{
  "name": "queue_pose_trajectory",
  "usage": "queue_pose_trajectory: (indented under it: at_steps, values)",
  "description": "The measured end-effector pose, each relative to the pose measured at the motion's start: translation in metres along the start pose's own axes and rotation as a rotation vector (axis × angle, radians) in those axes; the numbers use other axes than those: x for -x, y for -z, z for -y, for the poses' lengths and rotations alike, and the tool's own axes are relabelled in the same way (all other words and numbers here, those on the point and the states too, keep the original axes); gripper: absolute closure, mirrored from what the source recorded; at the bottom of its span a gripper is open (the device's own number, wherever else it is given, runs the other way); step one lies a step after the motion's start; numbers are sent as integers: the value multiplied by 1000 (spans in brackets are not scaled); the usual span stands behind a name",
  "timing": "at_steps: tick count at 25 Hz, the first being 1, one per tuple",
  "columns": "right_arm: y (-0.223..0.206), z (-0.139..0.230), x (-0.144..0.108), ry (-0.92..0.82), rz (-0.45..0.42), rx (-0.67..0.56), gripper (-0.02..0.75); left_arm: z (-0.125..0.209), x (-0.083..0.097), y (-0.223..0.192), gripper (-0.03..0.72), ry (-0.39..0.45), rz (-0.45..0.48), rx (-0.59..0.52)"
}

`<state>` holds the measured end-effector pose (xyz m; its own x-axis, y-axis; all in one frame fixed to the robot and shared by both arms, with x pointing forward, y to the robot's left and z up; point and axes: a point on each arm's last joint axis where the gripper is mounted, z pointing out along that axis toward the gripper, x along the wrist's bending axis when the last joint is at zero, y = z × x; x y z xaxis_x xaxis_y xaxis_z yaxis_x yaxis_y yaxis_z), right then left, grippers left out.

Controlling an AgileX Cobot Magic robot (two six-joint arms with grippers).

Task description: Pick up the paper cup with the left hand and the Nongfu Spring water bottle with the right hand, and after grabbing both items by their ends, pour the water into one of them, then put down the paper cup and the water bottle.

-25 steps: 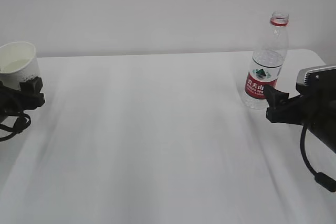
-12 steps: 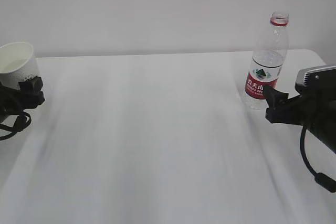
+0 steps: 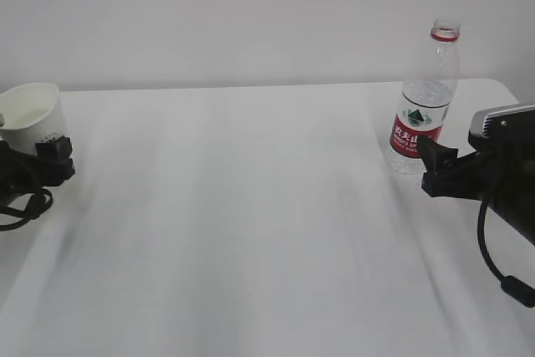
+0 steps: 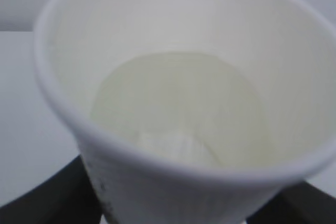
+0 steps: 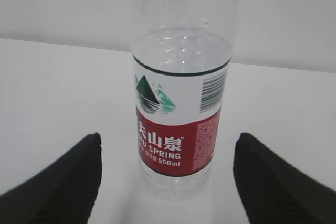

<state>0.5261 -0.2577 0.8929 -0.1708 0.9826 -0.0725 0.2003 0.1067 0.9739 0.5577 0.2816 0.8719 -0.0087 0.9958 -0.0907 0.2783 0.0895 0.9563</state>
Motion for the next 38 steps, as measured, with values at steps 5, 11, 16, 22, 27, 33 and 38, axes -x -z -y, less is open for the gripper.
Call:
queue_pose_trajectory:
  at_steps: [5,11,16,22,27,33,38]
  values:
    - [0,0,0,-2,0,-2,146,18,-1,-4,179,-11,10,-37]
    - [1,1,0,-2,0,-4,145,22,0,-5,179,-17,20,-30]
    - [1,1,0,-2,0,-4,145,25,0,-6,180,-17,21,-13]
    - [1,1,0,-2,0,-4,146,26,0,-6,180,-18,23,-12]
    - [1,1,0,-4,0,-4,146,26,0,-6,179,-16,23,-12]
    - [1,1,0,-4,0,-4,145,27,0,-6,45,-16,23,-16]
    - [1,1,0,-4,0,-4,145,28,-1,-6,1,-16,21,-21]
